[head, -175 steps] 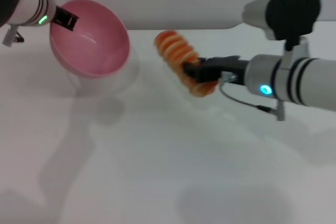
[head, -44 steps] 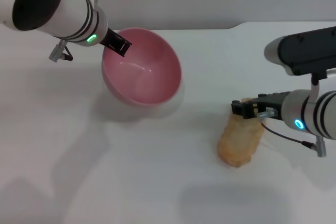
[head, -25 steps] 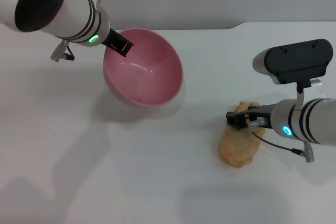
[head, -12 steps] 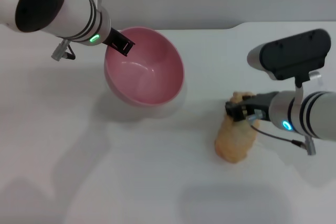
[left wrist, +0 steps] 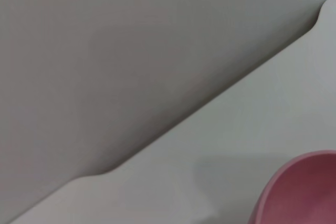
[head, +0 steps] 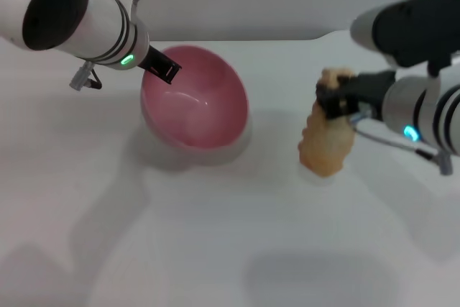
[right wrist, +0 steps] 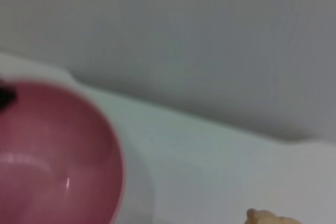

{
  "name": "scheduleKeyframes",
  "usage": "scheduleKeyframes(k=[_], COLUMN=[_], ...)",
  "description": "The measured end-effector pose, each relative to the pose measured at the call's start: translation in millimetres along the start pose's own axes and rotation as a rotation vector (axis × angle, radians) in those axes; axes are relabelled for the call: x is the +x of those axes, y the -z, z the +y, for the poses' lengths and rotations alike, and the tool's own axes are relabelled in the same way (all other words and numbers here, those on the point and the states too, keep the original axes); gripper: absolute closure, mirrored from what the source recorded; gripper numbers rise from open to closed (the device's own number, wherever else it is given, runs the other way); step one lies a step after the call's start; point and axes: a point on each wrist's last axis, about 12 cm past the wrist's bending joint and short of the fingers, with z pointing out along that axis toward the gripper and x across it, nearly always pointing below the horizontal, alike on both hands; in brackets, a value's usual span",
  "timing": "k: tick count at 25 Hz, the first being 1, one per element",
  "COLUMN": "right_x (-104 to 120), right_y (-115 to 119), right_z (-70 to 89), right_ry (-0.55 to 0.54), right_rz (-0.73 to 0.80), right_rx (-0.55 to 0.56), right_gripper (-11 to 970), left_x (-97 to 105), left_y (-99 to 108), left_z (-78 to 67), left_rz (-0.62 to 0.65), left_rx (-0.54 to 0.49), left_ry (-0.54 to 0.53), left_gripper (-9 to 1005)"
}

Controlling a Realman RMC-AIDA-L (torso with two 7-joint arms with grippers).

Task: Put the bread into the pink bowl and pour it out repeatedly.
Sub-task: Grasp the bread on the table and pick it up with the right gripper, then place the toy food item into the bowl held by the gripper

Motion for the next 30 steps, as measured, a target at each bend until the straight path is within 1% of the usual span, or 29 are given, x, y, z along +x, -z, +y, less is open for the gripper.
scheduleKeyframes(k=[6,9,12,13,17,22,26,28,30], right_x=[-30,-39,-44,-45,-43,-39,-33,-31,-29], right_y=[27,31,30,28,17,6,1,-2,-4], right_z=[4.0,6.9,13.0,15.2,23.3,32.9,43.3,46.1,47.4], right_ry=[0.049,0.066,0.083,0.089,0.104,0.092,0.124,0.141,0.157], right_rz=[-0.110,-0.151,-0.188,-0.196,-0.194,-0.180,-0.180,-0.195,-0.217], right_rx=[0.026,0.017,-0.005,-0.014,-0.046,-0.102,-0.131,-0.137,-0.137], right_gripper=[649,660,706,715,750,793,804,809,772], left_x=[3,2,-2,-2,-11,-15,-18,-18,-18], left_y=[-7,-8,-5,-5,2,7,9,9,9], left_z=[-9.9,-19.6,-30.7,-30.7,-38.7,-41.2,-41.2,-41.1,-41.1], left_rz=[0.007,0.009,0.001,0.001,-0.025,-0.046,-0.061,-0.063,-0.063], left_rx=[0.073,0.117,0.163,0.163,0.209,0.222,0.227,0.227,0.227], left_ry=[0.001,-0.009,-0.021,-0.021,-0.022,-0.023,-0.020,-0.020,-0.020], left_gripper=[946,946,946,946,946,946,946,946,946])
